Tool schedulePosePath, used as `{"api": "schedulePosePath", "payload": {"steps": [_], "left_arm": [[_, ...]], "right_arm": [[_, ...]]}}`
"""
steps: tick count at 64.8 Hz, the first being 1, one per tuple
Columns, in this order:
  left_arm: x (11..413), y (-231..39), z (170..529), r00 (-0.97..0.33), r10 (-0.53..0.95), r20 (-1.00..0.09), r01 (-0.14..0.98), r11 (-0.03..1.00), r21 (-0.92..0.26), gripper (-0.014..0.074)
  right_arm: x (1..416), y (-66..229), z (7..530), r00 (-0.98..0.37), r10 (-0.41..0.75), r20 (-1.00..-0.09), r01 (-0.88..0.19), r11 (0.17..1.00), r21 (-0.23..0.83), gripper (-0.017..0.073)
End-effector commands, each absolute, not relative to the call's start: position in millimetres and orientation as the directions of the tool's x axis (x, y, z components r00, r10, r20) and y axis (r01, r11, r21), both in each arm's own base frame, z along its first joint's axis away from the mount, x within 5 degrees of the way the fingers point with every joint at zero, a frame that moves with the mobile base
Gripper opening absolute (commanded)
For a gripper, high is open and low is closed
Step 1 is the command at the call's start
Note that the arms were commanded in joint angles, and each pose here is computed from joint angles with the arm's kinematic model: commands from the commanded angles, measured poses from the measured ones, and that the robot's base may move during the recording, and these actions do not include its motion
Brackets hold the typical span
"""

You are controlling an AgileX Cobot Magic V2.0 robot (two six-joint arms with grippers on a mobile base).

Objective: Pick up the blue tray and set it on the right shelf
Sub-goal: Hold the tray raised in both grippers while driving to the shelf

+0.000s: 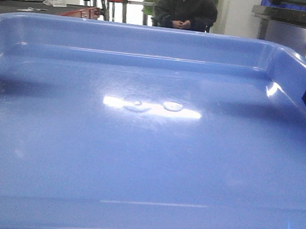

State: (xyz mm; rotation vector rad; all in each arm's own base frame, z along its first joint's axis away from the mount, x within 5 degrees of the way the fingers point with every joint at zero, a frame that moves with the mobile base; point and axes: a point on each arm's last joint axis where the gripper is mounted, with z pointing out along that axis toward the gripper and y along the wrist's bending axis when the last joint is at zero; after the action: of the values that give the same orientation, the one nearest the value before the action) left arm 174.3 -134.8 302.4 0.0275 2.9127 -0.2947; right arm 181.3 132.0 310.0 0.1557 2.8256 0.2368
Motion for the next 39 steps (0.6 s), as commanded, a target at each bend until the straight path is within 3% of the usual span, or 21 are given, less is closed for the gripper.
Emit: {"api": "schedulePosePath", "payload": {"steps": [1, 39], "left_arm": [[171.2, -141.3, 317.1, -0.967, -0.030, -0.252, 0.046, 0.956, -0.291, 0.0106], [171.2, -141.3, 317.1, -0.967, -0.030, -0.252, 0.046, 0.956, -0.291, 0.0106]], "right_arm": [[182.2, 134.1, 325.9, -0.922, 0.159, -0.353, 0.066, 0.963, 0.260, 0.0243], [182.2, 134.1, 325.9, -0.922, 0.159, -0.353, 0.066, 0.963, 0.260, 0.0243]]}}
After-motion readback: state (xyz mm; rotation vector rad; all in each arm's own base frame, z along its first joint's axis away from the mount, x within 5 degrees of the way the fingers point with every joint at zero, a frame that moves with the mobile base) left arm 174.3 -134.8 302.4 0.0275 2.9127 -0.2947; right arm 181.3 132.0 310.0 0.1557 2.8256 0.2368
